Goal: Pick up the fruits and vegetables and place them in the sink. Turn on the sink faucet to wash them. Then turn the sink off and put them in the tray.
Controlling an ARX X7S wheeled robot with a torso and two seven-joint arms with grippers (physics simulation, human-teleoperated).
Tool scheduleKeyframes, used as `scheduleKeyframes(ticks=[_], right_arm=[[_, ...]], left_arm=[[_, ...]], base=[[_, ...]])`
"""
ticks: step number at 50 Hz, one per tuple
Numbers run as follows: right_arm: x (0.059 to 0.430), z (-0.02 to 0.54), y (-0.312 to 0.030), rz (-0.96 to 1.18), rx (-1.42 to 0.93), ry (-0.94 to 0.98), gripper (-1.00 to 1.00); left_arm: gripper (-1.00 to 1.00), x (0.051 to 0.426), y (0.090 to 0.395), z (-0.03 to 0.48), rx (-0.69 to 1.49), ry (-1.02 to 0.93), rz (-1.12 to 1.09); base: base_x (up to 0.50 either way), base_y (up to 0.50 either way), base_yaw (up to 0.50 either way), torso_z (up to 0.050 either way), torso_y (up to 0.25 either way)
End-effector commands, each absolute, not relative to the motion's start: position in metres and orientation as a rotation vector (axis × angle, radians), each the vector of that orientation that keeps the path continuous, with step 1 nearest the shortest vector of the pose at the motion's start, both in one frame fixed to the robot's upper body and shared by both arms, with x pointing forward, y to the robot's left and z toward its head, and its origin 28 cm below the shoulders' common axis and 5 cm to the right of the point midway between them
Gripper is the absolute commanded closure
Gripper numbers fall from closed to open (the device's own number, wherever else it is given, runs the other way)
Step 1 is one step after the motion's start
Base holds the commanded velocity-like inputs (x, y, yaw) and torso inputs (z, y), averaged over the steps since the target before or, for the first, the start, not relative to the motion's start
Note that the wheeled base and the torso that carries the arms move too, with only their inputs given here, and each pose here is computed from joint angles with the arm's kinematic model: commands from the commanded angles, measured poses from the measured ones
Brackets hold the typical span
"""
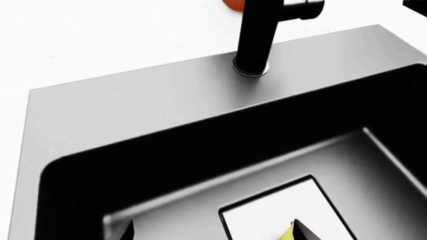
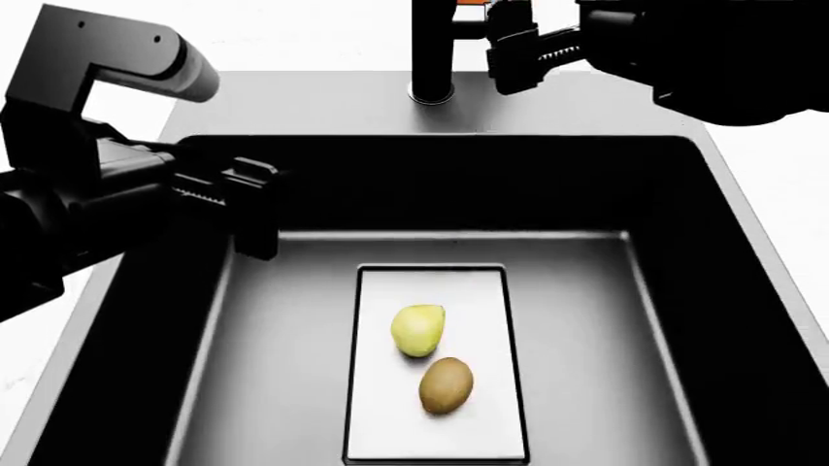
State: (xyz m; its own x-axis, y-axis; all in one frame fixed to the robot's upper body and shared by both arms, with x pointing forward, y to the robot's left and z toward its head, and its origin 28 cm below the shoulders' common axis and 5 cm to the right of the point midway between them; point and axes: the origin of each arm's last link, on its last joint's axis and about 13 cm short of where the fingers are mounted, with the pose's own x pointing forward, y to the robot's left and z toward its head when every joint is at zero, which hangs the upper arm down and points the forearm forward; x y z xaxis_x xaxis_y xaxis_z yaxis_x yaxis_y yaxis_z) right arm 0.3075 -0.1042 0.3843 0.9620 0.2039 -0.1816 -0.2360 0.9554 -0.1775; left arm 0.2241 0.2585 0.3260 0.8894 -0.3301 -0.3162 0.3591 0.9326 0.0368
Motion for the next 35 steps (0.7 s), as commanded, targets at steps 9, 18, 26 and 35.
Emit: scheduleKeyframes(ticks=[9,18,26,35], right_arm=[[0.34,0.407,-0.094,0.16,-0.184,0.084,-1.0],[0.357,0.412,-0.088,0.136,-0.159,0.061,-1.0],[0.368,0.407,-0.084,0.103,-0.158,0.023,-1.0],[0.385,0.405,-0.079,0.071,-0.154,0.023,-1.0]], left_arm=[[-1.0,0.226,0.261,0.328,0.092,0.303,-0.357],[-1.0,0.224,0.263,0.328,0.089,0.295,-0.357],[-1.0,0.224,0.265,0.326,0.081,0.294,-0.36],[-1.0,0.226,0.265,0.323,0.077,0.295,-0.371]], base=[[0.0,0.0,0.0,0.0,0.0],[0.0,0.0,0.0,0.0,0.0],[0.0,0.0,0.0,0.0,0.0],[0.0,0.0,0.0,0.0,0.0]])
